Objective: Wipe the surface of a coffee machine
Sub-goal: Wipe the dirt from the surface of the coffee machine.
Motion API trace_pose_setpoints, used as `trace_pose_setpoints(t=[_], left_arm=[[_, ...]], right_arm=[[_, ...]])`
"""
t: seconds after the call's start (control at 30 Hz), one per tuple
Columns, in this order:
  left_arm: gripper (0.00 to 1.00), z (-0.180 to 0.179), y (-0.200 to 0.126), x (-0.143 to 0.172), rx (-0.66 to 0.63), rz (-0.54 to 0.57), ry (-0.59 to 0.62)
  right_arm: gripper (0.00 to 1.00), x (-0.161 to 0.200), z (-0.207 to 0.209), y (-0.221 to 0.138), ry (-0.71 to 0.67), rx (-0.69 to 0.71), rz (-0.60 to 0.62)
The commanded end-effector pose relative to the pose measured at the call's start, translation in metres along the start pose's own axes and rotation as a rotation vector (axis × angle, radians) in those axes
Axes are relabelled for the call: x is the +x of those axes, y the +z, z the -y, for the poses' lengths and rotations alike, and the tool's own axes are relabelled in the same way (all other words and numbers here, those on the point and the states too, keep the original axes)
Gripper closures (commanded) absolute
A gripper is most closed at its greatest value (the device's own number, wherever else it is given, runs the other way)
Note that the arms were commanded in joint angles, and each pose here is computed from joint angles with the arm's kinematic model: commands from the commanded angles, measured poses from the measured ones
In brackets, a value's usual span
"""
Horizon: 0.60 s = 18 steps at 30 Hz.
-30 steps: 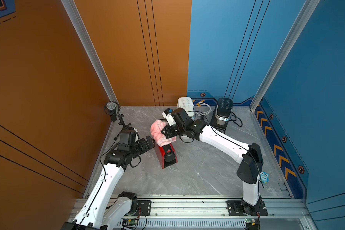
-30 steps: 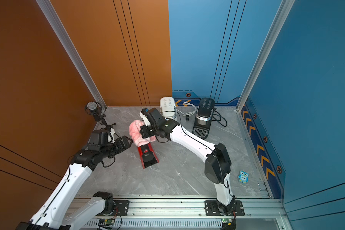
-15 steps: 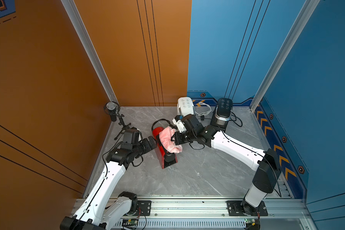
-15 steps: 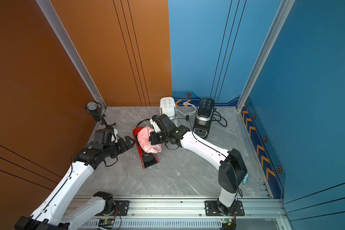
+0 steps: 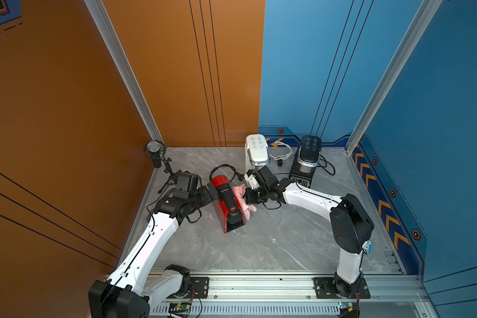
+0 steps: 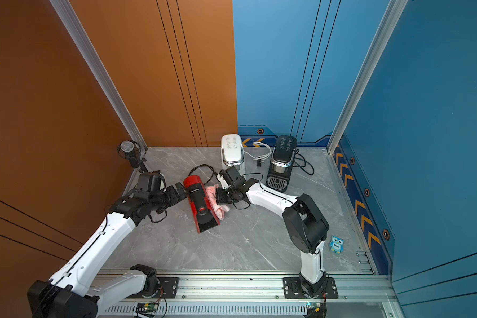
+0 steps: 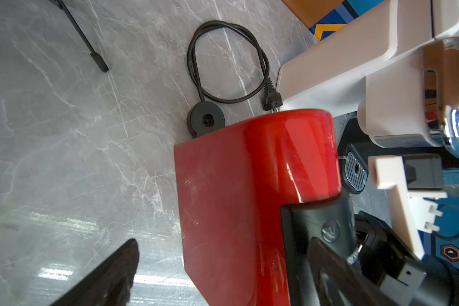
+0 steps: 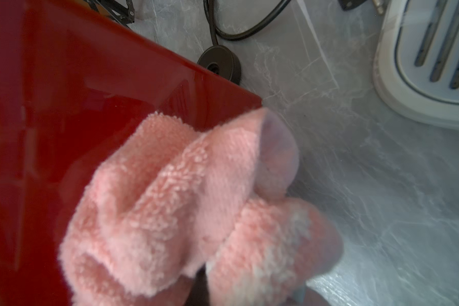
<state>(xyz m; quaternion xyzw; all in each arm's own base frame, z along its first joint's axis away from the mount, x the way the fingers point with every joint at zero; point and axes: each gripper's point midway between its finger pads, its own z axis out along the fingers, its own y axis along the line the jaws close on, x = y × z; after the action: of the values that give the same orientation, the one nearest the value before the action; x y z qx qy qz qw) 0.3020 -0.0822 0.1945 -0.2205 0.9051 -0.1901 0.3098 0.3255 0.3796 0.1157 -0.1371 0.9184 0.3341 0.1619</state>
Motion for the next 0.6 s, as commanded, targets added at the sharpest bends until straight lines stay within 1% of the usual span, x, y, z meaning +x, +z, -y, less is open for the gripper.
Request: trace_pose_setpoints(t=[0.0, 0.2, 0.37, 0.47, 0.57], left_arm=[[0.00, -0.013, 0.007, 0.004, -0.073, 0.002, 0.006], [0.00, -0.020, 0.013, 0.008, -0.103, -0.013, 0.023], [0.00, -0.025, 0.011, 0.006, -0.118, 0.002, 0.029], [0.00, -0.031, 0.006, 0.004, -0.125, 0.031, 0.021], [0.00, -0.032, -0.001, 0.003, -0.108, 0.044, 0.011]], right_arm=[[1.00, 0.029, -0.030, 0.019, -0.016, -0.113, -0.057], [1.00, 0.055, -0.035, 0.043, -0.006, -0.117, -0.090], [1.00, 0.065, -0.027, 0.050, 0.015, -0.089, -0.093], [1.00, 0.069, -0.023, 0.047, 0.019, -0.069, -0.089], [1.00, 0.053, -0.028, 0.024, 0.007, -0.079, -0.037]])
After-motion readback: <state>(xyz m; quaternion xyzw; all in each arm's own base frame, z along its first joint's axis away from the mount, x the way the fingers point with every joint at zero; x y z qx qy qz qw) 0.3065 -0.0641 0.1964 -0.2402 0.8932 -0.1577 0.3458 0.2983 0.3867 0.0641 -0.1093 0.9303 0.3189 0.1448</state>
